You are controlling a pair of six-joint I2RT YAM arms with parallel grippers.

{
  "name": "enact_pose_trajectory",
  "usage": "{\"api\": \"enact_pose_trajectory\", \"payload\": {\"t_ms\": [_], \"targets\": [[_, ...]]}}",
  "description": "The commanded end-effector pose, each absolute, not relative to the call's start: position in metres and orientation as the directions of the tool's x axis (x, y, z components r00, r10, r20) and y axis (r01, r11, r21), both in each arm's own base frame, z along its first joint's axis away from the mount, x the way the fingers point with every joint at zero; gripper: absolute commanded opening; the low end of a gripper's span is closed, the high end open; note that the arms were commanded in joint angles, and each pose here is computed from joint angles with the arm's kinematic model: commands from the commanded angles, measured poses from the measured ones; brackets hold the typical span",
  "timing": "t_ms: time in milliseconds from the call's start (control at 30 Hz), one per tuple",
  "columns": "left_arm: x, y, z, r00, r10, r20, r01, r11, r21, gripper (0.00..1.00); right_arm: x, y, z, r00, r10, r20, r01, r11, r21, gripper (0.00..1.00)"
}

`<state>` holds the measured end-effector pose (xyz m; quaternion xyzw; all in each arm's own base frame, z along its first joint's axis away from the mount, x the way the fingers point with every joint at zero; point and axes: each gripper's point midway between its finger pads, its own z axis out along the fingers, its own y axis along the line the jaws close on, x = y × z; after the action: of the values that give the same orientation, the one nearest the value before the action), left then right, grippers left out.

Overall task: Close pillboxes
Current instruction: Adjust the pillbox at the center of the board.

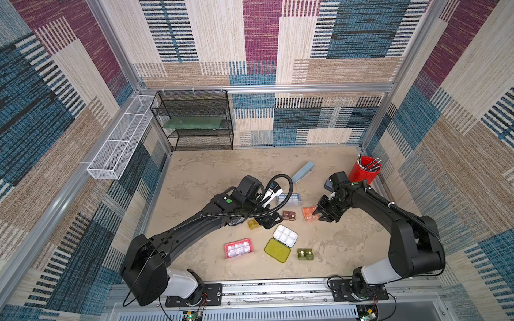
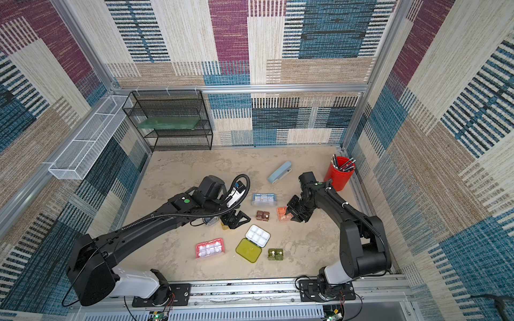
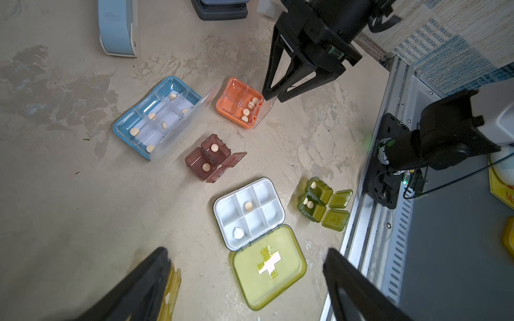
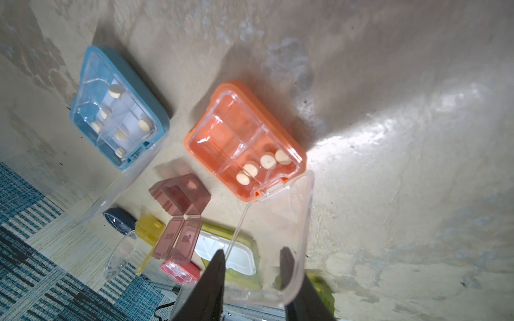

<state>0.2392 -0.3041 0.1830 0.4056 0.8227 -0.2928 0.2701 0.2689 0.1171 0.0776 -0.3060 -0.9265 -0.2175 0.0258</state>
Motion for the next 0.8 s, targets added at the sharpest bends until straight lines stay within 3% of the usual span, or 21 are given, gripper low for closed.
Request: {"api": "enact_pose_trajectory", "payload": {"t_ms": [0, 767], "targets": [[0.240, -0.301, 0.185, -0.490, 0.523, -0.698, 0.842, 0.490, -0.225, 0.90, 0.268, 0.116, 0.072, -0.817, 0.550, 0.174, 0.571, 0.729, 0.378, 0.36], [0.236, -0.298, 0.182, -0.498, 0.524, -0.692, 0.839, 0.493, -0.230, 0.89, 0.262, 0.101, 0.069, -0.832, 0.543, 0.116, 0.550, 0.776, 0.309, 0.17]]}}
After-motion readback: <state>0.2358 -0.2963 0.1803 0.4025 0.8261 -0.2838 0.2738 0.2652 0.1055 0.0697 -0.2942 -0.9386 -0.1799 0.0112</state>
